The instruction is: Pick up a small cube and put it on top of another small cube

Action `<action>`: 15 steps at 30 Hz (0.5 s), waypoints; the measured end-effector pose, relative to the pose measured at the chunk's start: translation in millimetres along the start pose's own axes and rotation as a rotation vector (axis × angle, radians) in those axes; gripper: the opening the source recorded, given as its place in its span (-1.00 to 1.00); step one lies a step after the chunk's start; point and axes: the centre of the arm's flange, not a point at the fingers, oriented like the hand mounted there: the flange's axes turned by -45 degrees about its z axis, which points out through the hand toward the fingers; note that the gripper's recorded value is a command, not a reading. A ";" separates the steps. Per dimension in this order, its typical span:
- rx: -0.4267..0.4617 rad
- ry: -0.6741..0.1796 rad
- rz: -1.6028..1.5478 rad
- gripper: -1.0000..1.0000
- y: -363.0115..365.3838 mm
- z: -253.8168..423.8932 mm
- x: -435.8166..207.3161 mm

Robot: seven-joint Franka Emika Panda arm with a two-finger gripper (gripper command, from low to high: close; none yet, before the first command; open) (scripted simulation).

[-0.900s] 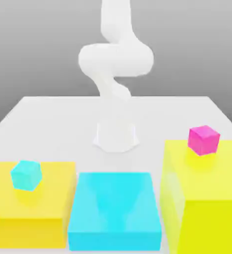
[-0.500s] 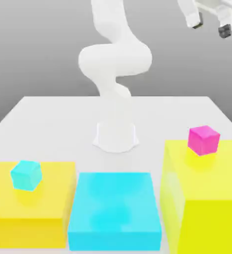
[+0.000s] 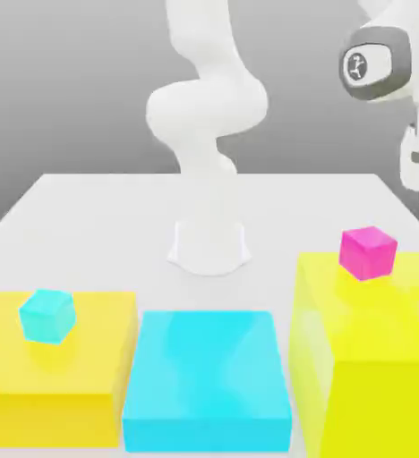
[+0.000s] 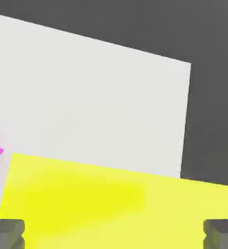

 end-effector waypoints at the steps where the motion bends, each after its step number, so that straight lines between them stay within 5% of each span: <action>1: 0.022 -0.002 -0.065 0.00 -8.6 12.6 7.9; 10: 0.192 -0.019 -0.619 0.00 -93.9 109.7 49.8; 15: 0.212 -0.038 -0.711 0.00 -106.8 150.6 40.8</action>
